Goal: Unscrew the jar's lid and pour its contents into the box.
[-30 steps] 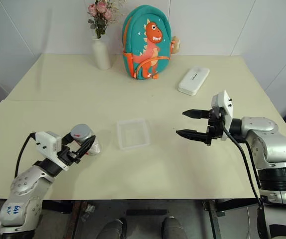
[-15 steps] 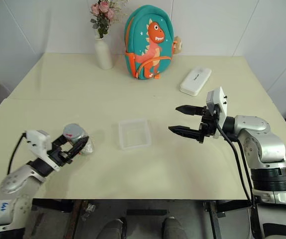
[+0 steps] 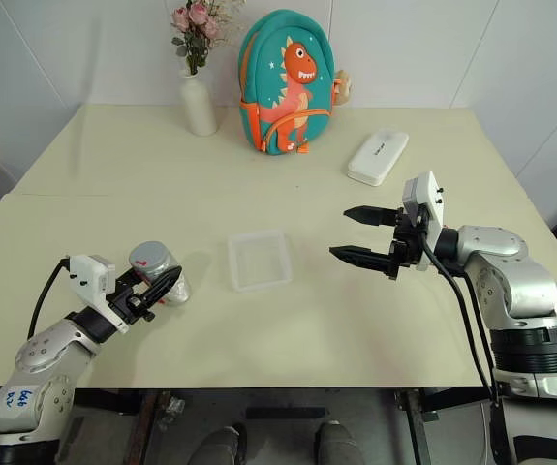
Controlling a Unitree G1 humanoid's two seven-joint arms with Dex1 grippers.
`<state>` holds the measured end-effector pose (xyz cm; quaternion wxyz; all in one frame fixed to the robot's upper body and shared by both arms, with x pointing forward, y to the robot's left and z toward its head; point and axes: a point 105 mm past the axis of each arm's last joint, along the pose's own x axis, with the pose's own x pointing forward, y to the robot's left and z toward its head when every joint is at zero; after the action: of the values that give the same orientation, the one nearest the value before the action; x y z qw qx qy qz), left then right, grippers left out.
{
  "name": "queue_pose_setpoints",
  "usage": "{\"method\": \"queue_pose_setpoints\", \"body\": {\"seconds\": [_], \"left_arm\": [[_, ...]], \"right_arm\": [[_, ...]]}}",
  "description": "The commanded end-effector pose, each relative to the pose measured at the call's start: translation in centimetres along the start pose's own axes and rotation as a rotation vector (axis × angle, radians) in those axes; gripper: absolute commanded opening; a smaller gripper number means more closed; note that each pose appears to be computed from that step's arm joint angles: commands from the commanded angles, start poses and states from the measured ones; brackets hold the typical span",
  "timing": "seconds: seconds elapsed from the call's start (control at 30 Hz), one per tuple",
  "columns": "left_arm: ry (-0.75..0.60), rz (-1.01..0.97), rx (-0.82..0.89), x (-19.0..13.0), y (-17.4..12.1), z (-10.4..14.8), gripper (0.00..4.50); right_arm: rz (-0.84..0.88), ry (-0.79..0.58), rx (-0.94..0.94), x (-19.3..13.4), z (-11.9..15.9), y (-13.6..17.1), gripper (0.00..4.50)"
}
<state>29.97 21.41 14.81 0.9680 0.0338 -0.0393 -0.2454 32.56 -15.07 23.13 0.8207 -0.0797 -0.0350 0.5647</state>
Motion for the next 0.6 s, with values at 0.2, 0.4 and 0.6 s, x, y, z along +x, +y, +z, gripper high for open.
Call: {"method": "queue_pose_setpoints", "body": {"seconds": [0.2,0.4,0.6], "left_arm": [[-0.108,-0.283,0.087,0.2,-1.1,6.1,2.00],[-0.094,-0.539,0.173,0.6,-2.0,7.9,2.00],[-0.092,-0.802,0.218,2.7,-3.5,8.9,2.00]], "right_arm": [[0.019,-0.137,-0.063,2.2,4.5,0.7,4.50],[0.068,-0.210,-0.035,5.3,6.3,2.9,4.50],[0.099,-0.252,-0.022,8.4,8.2,5.5,4.50]]}}
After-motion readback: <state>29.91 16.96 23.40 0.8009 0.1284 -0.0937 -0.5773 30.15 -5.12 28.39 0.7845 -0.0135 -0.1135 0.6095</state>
